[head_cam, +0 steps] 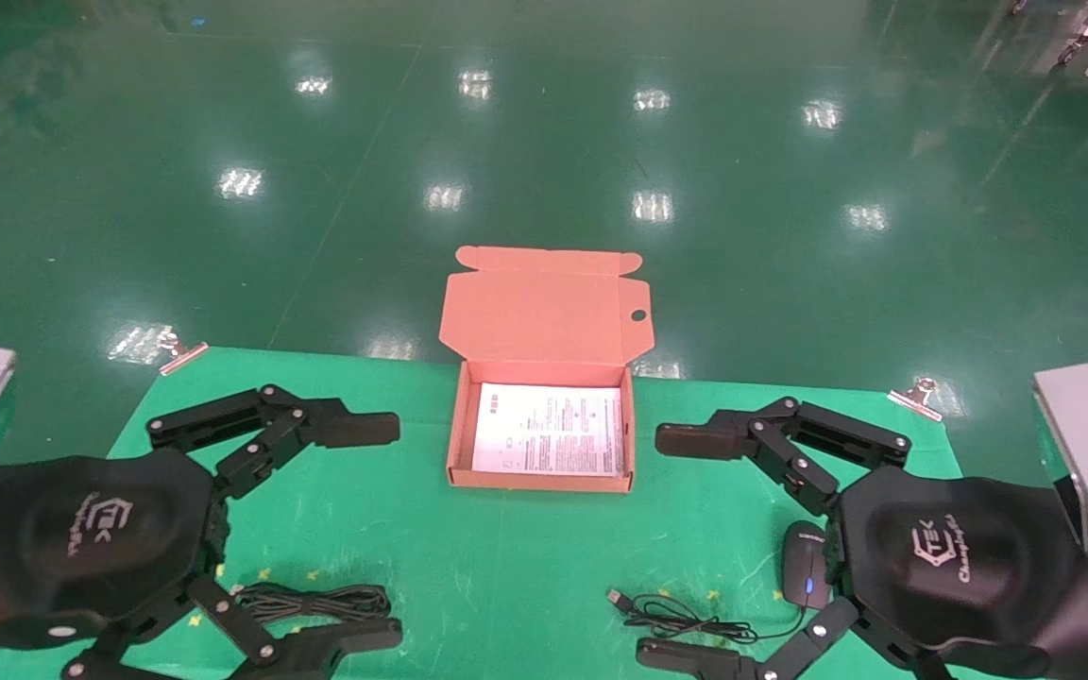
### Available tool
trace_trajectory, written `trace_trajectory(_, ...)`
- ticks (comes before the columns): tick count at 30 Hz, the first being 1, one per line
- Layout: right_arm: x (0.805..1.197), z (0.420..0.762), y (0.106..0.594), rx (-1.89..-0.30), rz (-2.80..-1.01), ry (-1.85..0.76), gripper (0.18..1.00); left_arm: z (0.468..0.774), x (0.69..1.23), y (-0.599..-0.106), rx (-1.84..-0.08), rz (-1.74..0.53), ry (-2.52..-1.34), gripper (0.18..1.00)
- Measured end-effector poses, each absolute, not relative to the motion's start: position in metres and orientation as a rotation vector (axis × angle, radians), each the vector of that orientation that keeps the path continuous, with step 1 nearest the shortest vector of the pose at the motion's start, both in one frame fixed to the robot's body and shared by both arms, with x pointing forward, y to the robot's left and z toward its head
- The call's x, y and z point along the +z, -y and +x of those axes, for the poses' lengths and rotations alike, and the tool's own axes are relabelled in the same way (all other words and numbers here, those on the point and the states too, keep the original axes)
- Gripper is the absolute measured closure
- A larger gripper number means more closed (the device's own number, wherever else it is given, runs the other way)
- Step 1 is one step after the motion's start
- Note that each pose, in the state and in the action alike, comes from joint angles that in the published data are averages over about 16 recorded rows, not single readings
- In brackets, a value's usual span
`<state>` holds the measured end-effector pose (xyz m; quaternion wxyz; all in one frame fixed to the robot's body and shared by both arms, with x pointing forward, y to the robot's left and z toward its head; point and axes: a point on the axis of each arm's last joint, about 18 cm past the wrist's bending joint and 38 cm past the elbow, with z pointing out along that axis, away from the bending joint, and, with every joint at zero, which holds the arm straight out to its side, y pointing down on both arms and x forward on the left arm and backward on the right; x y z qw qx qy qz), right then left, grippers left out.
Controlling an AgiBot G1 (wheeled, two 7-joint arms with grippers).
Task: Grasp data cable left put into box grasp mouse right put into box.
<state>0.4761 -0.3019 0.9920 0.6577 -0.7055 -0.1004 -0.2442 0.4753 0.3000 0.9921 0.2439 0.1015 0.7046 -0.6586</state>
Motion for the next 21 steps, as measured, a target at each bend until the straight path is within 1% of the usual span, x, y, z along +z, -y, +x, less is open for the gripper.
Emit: trace_trajectory(21, 0.9918, 0.4763, 0.3017, -0.558, -1.603, 0.23, 0.178, 0.4759, 0.9919, -0.3, -1.788, 0.278, -1.93, 0.184)
